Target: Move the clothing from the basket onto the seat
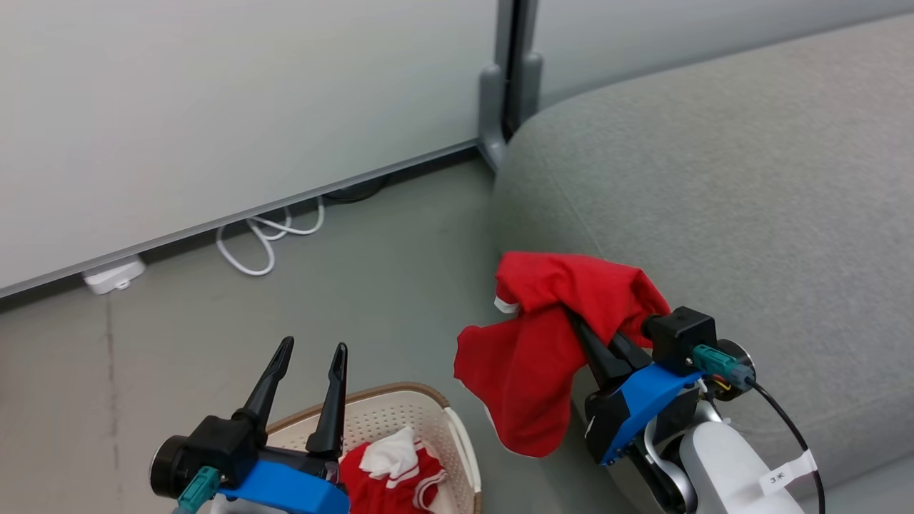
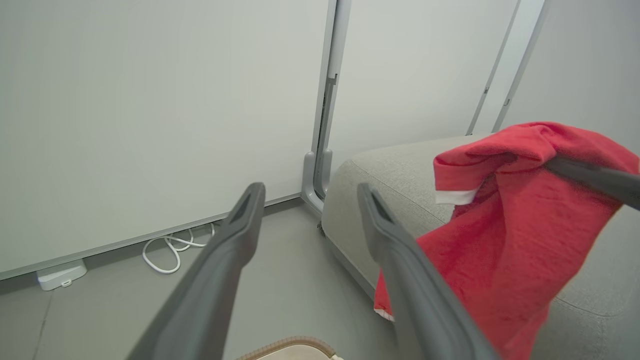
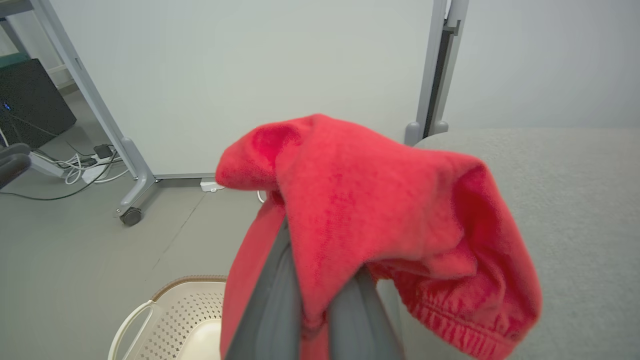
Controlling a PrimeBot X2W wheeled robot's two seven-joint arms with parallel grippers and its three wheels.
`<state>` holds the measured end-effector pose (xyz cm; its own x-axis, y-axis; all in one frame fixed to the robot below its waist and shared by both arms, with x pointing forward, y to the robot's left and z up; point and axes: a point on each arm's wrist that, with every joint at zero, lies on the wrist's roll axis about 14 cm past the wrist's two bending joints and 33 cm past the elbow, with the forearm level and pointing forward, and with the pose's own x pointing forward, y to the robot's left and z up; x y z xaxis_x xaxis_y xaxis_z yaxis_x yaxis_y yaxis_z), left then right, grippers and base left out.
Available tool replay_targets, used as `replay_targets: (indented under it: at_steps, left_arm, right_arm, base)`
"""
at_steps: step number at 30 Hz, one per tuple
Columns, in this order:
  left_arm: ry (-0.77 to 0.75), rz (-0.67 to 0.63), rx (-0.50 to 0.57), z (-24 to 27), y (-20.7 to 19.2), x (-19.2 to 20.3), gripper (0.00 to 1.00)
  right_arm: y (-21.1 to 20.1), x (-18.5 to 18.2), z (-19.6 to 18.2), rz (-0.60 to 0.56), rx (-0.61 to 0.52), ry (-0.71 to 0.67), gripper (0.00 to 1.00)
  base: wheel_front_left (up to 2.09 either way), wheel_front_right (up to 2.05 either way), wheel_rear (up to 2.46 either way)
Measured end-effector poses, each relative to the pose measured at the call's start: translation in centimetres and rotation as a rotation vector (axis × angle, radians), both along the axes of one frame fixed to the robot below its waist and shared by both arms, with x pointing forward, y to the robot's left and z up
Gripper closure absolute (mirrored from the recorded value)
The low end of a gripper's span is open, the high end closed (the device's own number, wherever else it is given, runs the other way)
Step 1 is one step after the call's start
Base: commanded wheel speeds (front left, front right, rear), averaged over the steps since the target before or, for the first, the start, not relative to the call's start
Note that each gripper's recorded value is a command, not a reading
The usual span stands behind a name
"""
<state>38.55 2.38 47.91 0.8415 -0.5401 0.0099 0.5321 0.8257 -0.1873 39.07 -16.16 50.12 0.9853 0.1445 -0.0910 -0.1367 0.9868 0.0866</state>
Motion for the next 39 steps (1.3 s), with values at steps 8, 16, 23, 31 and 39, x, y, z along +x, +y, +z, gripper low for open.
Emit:
replay_targets:
  at_steps: [8,16,23,31,39]
  left_arm:
    - [0.008,-0.121,-0.012,-0.5,-4.4,0.8,0.00]
    - [0.020,-0.214,-0.013,-1.2,-7.5,1.1,0.00]
    - [0.031,-0.262,-0.008,-1.9,-8.9,0.9,0.00]
    - [0.027,-0.256,-0.007,-1.8,-8.5,1.1,0.00]
    - [0.027,-0.233,-0.014,-2.4,-7.6,2.6,0.00]
  right_arm:
    - [-3.8,-1.8,-0.6,-0.117,0.006,0.015,1.00]
    - [-6.9,-3.8,-1.4,-0.221,0.018,0.037,1.00]
    - [-8.0,-4.5,-1.7,-0.259,0.016,0.045,1.00]
    - [-8.6,-4.0,-1.7,-0.277,0.029,0.036,1.00]
    - [-13.0,-0.6,0.9,-0.373,0.001,-0.030,1.00]
  base:
    - [0.00,0.00,0.00]
    - [0.00,0.00,0.00]
    - [0.00,0.00,0.00]
    - [0.00,0.00,0.00]
    - [0.00,0.00,0.00]
